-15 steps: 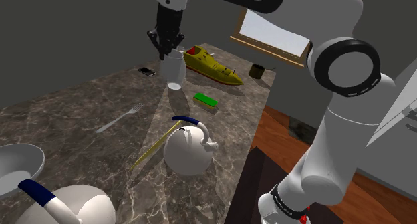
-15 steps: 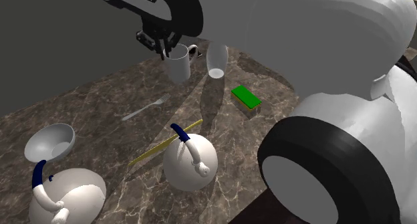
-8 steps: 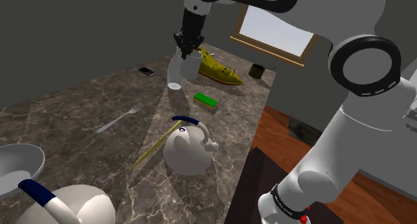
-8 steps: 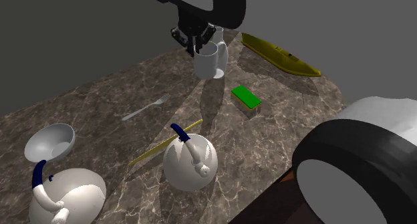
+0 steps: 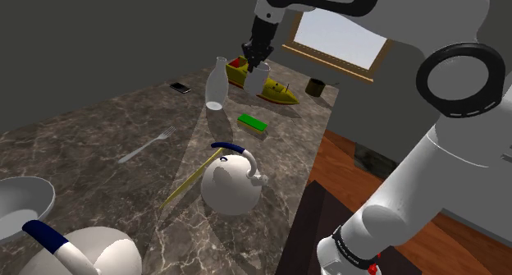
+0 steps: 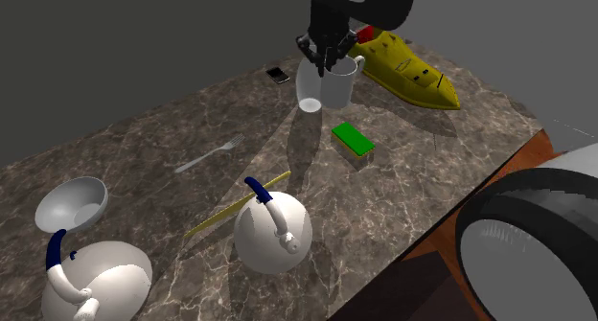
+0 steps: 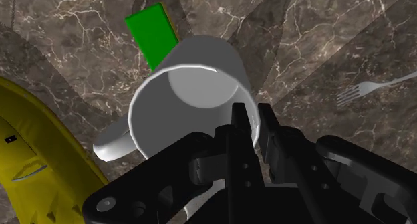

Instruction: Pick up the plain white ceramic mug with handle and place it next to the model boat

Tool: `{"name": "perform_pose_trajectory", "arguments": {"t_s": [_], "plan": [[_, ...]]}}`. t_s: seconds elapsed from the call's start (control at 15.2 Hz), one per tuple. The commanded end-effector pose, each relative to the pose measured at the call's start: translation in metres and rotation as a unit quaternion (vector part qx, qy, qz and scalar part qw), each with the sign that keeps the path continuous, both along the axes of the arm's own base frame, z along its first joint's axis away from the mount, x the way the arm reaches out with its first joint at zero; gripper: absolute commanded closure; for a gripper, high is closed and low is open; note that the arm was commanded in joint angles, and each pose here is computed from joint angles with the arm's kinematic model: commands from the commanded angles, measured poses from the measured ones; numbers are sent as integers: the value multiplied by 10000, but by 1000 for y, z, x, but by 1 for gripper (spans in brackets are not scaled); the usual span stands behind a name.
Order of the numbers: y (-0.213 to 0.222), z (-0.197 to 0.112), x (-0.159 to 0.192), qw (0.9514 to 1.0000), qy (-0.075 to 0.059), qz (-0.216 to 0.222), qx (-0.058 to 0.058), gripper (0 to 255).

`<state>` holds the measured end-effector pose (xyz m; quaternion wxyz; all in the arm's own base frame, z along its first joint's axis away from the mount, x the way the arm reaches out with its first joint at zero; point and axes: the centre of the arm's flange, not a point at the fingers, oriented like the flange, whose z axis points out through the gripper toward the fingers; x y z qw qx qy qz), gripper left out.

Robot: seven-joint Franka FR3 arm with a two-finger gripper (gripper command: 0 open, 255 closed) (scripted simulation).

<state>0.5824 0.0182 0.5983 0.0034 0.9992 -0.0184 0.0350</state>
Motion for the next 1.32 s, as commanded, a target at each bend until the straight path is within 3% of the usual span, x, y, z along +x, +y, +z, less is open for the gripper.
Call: {"name": "perform_pose_trajectory", "arguments": {"t_s": [0.0,1.25], "plan": [[-27,0,-2,10000,-1,7,1,255],[-277,1,-19,10000,-1,7,1,255]]}}
